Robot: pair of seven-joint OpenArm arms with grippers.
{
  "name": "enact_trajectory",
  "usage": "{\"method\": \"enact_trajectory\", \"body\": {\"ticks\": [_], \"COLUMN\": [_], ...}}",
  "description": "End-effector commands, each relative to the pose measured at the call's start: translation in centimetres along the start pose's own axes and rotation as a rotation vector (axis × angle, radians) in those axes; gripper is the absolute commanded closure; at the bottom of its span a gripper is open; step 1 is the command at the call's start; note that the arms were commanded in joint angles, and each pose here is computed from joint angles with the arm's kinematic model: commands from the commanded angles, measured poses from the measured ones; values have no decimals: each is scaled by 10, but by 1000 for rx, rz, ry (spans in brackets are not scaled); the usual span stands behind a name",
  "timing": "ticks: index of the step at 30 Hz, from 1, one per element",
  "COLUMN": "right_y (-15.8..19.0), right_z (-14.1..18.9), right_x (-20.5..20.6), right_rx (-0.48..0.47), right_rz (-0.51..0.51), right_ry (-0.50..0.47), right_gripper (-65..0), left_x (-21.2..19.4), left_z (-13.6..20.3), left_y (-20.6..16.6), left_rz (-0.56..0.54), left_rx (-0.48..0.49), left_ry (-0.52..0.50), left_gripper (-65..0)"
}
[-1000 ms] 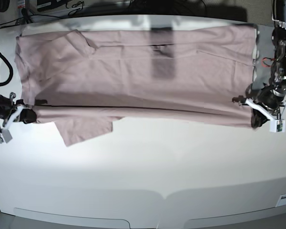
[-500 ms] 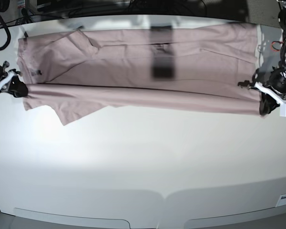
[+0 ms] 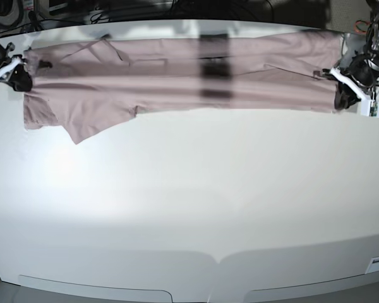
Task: Fold the T-shirt properly
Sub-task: 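Fold the grasped edge over toward the collar with both grippers, then open both grippers and release the folded shirt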
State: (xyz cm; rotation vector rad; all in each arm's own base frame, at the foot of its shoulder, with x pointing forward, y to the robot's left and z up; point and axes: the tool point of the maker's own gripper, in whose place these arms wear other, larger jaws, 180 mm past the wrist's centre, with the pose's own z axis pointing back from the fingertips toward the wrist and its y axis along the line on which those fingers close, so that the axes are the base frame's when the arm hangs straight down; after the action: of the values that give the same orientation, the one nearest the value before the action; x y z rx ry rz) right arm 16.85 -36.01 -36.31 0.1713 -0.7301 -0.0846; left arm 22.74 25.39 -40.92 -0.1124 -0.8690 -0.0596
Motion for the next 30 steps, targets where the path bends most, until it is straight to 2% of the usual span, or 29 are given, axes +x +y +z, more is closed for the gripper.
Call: {"method": "enact_trajectory", "body": {"ticks": [1, 12, 14, 15, 17, 19, 21, 26, 30], "right_y": [-4, -5, -5, -5, -4, -3, 1, 11, 36], "right_z": [4, -2, -2, -2, -2, -1, 1, 2, -22], "right_x": [14, -15, -18, -18, -15, -9, 5, 48, 60], "right_rx": [-19, -71, -71, -71, -66, -52, -15, 73, 147], "right_rz": [25, 31, 30, 30, 28, 20, -3, -35, 9], "right_ry": [-43, 10, 27, 27, 19, 1, -42, -152, -88], "right_gripper": [0, 0, -113, -180, -285, -317, -317, -317, -317], "left_x": [11, -10, -9, -8, -6, -5, -2, 22, 38], "left_z": [4, 11, 11, 11, 11, 12, 13, 21, 24], "left_y": [8, 14, 15, 16, 18, 20, 25, 37, 33], "left_rz": [-20, -112, -116, -119, -125, -135, -139, -78, -42], "left_rx": [19, 52, 52, 53, 55, 58, 66, 88, 70], "left_ry": [-32, 36, 35, 33, 32, 34, 29, -49, -100], "left_gripper": [0, 0, 0, -61, -247, -368, -397, -397, -397]}}
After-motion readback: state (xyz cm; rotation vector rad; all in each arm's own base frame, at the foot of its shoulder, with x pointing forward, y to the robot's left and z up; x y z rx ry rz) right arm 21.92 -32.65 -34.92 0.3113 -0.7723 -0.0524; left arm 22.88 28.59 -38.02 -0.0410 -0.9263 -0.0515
